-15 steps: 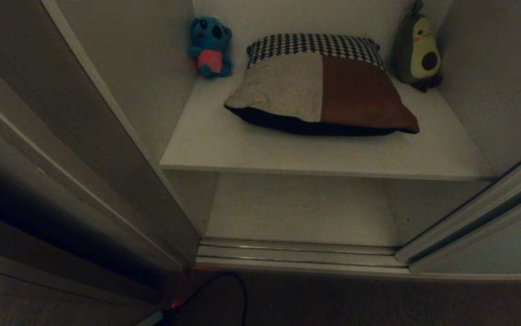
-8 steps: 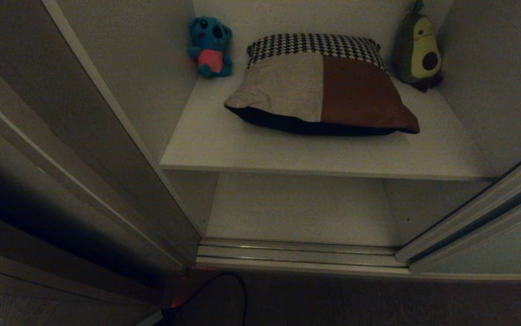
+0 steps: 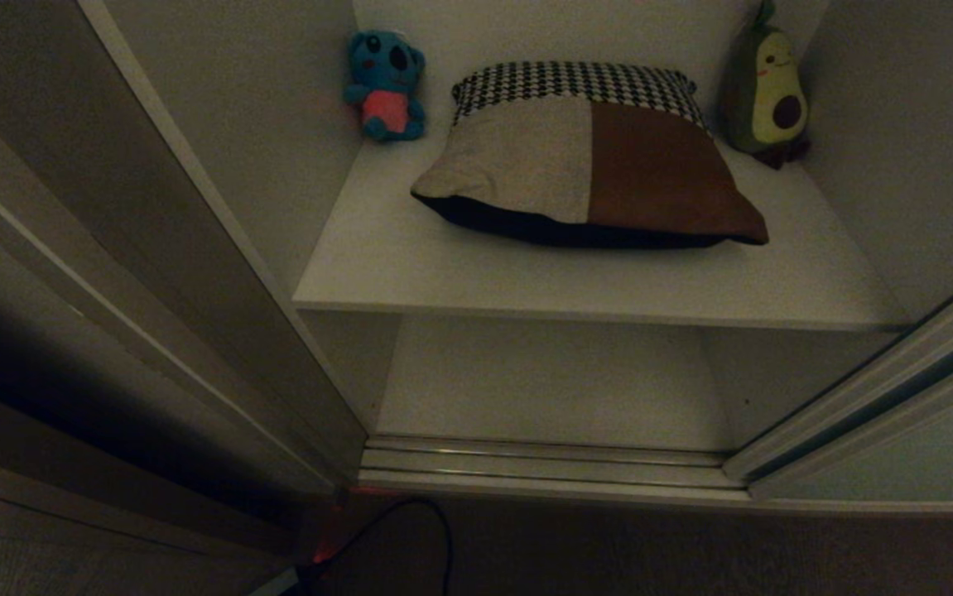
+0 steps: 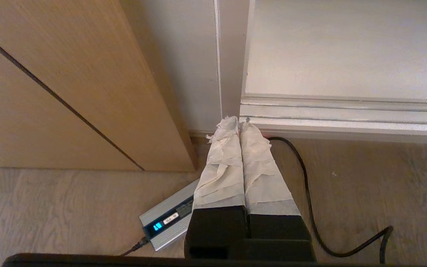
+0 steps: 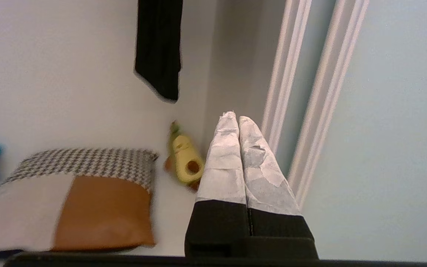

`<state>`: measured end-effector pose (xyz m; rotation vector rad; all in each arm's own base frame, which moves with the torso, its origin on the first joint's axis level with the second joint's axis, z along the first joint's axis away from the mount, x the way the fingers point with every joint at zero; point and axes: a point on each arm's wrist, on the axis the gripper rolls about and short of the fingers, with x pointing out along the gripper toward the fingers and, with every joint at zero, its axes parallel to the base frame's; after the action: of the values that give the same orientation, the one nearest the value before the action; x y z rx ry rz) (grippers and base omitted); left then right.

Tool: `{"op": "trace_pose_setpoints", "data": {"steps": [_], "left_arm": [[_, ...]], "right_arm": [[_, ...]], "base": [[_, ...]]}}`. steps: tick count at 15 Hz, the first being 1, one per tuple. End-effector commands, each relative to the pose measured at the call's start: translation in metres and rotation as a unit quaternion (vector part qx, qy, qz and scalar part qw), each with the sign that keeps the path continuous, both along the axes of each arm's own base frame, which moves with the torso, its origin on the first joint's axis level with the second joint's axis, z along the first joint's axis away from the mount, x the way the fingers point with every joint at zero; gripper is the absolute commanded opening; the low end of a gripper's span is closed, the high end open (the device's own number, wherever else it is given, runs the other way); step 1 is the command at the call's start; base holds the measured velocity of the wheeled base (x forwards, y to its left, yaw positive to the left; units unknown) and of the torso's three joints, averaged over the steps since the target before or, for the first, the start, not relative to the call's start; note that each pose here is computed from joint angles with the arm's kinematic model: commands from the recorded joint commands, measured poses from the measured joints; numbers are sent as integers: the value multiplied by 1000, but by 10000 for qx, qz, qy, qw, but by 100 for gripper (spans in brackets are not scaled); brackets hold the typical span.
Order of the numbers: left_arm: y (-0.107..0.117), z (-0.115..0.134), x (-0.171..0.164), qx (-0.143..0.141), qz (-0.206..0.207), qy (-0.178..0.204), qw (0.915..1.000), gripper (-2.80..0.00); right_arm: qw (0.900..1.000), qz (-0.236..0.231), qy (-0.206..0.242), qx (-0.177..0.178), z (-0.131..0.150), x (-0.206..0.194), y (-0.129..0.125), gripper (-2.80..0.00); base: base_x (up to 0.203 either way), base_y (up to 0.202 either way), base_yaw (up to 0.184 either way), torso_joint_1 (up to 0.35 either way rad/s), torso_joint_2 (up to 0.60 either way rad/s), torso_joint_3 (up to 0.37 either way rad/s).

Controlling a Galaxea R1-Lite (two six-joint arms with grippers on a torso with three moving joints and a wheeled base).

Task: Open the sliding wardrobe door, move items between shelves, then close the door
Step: Close the door

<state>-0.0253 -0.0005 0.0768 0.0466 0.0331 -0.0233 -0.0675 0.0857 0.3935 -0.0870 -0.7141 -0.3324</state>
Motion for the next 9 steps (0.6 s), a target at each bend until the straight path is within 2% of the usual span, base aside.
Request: {"op": "trace_pose_setpoints", "data": {"steps": [1, 3, 5, 8, 9], "left_arm": [[0, 0, 0, 3, -2, 16, 10000, -280], [0, 0, 0, 3, -2, 23, 10000, -280], [0, 0, 0, 3, -2, 24, 10000, -280], [0, 0, 0, 3, -2, 17, 10000, -280], [0, 0, 0, 3, -2, 24, 10000, -280]], "right_arm": [[9999, 123, 58, -41, 2, -2, -3, -280], [9969, 704, 206, -275, -5, -18, -7, -280], [9840, 1587, 665, -467, -16, -26, -16, -280], [9650, 2258, 1249, -462, -37, -17, -40, -280], [9594, 2278, 1624, -354, -55, -2, -52, -280]], "base": [[0, 0, 0, 0, 0, 0], [0, 0, 0, 0, 0, 0], [0, 0, 0, 0, 0, 0], [0, 0, 0, 0, 0, 0], [0, 0, 0, 0, 0, 0]]}}
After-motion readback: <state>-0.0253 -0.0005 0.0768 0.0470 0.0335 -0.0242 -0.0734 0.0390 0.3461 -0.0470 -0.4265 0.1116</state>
